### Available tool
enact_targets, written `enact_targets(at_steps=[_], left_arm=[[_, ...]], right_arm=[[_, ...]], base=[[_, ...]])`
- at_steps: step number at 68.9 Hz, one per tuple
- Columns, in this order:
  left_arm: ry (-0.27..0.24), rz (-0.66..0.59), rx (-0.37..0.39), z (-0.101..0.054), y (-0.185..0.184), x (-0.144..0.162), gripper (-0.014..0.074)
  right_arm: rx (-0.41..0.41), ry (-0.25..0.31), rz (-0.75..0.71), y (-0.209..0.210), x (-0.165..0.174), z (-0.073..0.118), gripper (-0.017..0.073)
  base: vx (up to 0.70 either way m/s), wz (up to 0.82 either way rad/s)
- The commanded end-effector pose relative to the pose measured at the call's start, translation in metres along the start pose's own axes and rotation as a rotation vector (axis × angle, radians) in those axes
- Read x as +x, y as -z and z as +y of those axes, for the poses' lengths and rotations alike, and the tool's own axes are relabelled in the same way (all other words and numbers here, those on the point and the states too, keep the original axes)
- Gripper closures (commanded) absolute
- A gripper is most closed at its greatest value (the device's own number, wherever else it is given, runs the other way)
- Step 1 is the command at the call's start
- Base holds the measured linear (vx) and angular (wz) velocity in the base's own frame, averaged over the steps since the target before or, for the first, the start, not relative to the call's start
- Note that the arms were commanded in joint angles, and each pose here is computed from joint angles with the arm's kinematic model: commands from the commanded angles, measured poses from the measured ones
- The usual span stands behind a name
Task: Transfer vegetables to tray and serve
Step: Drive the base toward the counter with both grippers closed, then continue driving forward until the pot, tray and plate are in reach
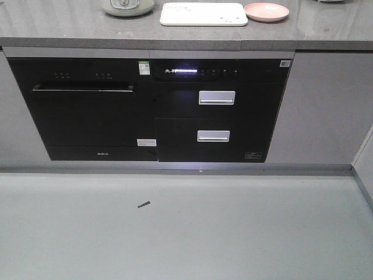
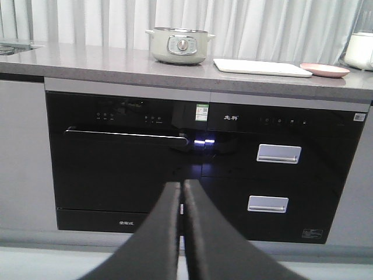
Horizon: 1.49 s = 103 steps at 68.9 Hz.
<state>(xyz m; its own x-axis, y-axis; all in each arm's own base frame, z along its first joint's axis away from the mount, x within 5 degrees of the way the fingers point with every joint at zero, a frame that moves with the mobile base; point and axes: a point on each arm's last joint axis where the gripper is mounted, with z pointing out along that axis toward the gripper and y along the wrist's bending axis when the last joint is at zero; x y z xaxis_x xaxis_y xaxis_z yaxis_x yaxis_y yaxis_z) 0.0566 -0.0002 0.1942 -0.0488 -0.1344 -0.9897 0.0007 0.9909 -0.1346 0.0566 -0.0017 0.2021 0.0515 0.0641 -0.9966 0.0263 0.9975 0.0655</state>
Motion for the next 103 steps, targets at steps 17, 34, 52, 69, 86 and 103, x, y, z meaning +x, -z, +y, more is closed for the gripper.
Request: enact_targets(at_steps=[17, 34, 52, 69, 86, 103], left_arm=[[0.013, -0.061, 0.016, -0.0004, -0.0001, 0.0011, 0.0599], [0.013, -0.061, 0.016, -0.0004, -0.0001, 0.0011, 0.0599], [0.013, -0.061, 0.016, -0.0004, -0.0001, 0.0011, 0.0599], [0.013, -0.061, 0.016, -0.0004, -0.0001, 0.0011, 0.0599], [0.013, -0.061, 0.016, -0.0004, -0.0001, 0.0011, 0.0599], [0.013, -0.061, 0.016, -0.0004, -0.0001, 0.0011, 0.0599]], right_arm=[[-0.004, 0.02, -0.065, 0.0003, -0.0021, 0.0004, 0.0562], [-0.004, 0.02, -0.065, 0.0003, -0.0021, 0.0004, 0.0562], [-0.004, 0.02, -0.065, 0.0003, -0.0021, 0.0004, 0.0562], [-0.004, 0.02, -0.065, 0.0003, -0.0021, 0.0004, 0.0562], [-0.004, 0.02, -0.065, 0.0003, -0.0021, 0.0004, 0.0562], [-0.004, 0.02, -0.065, 0.0003, -0.0021, 0.0004, 0.0562]], base=[[0.09, -0.05], [0.08, -0.08], [0.06, -0.08], [0.04, -0.05], [0.03, -0.04], [0.03, -0.04]])
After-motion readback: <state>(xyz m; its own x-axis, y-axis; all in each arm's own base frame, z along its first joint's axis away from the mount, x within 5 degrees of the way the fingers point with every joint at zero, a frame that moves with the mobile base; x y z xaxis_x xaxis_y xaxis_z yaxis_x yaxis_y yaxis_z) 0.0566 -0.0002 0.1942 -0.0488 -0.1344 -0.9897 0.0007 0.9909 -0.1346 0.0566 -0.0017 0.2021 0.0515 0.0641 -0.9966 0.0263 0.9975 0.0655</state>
